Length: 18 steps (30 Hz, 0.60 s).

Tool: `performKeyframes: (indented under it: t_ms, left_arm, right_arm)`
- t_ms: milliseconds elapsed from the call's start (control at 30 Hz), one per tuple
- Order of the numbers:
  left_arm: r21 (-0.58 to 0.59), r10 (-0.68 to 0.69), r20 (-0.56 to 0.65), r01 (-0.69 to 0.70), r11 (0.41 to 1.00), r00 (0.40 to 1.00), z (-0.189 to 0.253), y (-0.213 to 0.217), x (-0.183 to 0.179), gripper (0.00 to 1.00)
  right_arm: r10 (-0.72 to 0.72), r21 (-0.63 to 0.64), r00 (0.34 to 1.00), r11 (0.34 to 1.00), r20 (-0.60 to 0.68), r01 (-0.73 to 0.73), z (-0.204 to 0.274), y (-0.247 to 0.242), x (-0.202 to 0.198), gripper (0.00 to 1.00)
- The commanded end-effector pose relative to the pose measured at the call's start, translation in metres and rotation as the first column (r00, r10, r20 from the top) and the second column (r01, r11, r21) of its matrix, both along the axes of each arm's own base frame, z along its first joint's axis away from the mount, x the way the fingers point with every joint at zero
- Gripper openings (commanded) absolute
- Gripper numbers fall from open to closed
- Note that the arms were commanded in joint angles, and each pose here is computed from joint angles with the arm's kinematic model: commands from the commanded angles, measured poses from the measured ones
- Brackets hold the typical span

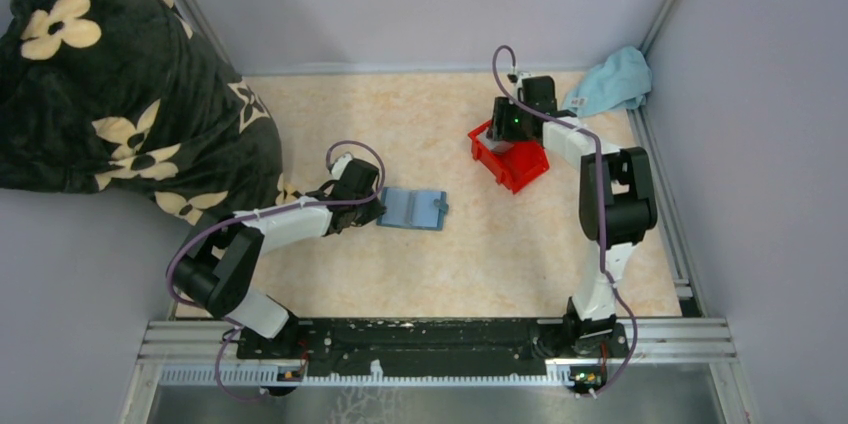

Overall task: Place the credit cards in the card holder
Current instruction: Pick up the credit card from the storage box.

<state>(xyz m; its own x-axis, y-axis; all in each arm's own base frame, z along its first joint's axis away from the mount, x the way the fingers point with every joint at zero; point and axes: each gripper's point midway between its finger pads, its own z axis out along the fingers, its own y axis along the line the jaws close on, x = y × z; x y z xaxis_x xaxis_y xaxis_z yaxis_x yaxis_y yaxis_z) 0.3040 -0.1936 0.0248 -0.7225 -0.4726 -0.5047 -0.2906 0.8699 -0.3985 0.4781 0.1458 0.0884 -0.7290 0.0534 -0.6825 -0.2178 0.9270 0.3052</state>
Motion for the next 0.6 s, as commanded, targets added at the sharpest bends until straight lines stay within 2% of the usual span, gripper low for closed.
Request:
performKeyframes:
  t_ms: [0,100,567]
  left_arm:
    - [0.09,-0.027,-0.16,0.041,0.995,0.987,-0.034,0.016,-0.036,0.28]
    - [0.088,-0.028,-0.162,0.043,0.995,0.986,-0.034,0.015,-0.036,0.28]
    - [0.074,-0.032,-0.162,0.045,0.996,0.986,-0.034,0.013,-0.038,0.27]
  right_arm:
    - [0.03,0.022,0.998,0.999,0.055,-0.031,0.015,0.01,0.007,0.45]
    - [0.042,0.039,0.998,0.998,0.052,-0.044,0.016,0.014,0.004,0.33]
    - [0.063,0.028,0.992,0.997,0.108,-0.066,0.046,0.03,-0.006,0.31]
